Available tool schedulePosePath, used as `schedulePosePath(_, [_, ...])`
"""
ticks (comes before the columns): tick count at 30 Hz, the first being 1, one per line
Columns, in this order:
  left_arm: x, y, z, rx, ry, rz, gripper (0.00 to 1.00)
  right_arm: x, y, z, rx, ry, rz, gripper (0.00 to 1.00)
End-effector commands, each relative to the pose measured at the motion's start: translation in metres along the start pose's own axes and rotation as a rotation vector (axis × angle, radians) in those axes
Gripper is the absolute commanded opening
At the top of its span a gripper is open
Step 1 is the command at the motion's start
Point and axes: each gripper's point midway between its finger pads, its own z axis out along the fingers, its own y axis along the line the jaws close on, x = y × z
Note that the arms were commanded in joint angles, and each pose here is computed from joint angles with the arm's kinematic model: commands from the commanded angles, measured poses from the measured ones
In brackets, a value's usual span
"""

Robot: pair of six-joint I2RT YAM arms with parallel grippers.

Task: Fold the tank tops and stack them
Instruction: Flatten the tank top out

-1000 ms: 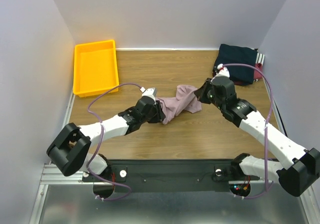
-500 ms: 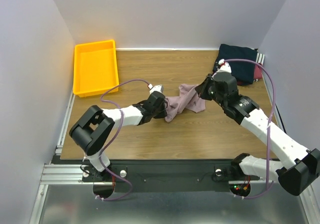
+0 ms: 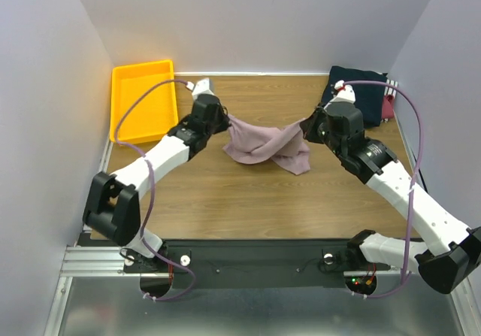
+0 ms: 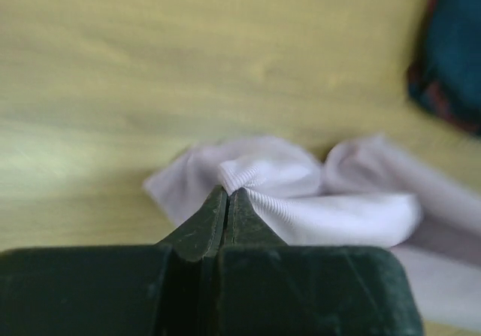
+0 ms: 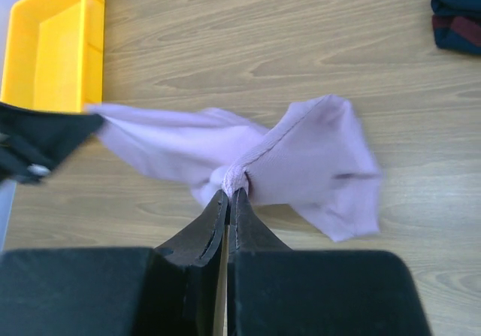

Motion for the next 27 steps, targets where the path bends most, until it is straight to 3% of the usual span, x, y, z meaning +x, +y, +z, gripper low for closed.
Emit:
schedulePosePath(1, [-0.088,-0.021,-0.047,0.028,-0.210,-0.002,0.00,-0.048,0.010,-0.026,-0.023,-0.130,0.010,0.00])
schedulePosePath(7, [-0.138,-0.010,-0.040,-0.010,-0.260,-0.030,0.00,-0.065,0.006,-0.035,0.013,-0.171,-0.002,0.00])
schedulePosePath(16, [-0.120,0.032,0.070,-0.063,-0.078,-0.049,0.00,-0.015,-0.014,0.009,0.109,-0.036,-0.052,0.00])
schedulePosePath(19, [-0.113,0.033,0.084,-0.045,-0.055,-0.036,0.13,-0.004,-0.038,0.019,0.210,-0.033,-0.071,0.00])
schedulePosePath(20, [-0.118,0.029,0.083,-0.026,-0.075,-0.040,0.27,0.001,-0.049,0.022,0.254,-0.028,-0.088,0.00])
schedulePosePath(23, [-0.124,0.021,0.068,0.010,-0.107,-0.052,0.47,0.002,-0.092,0.036,0.384,-0.015,-0.085,0.00])
schedulePosePath(27, [-0.115,0.013,0.039,0.031,-0.122,-0.057,0.51,0.010,-0.113,0.051,0.400,0.045,-0.037,0.00])
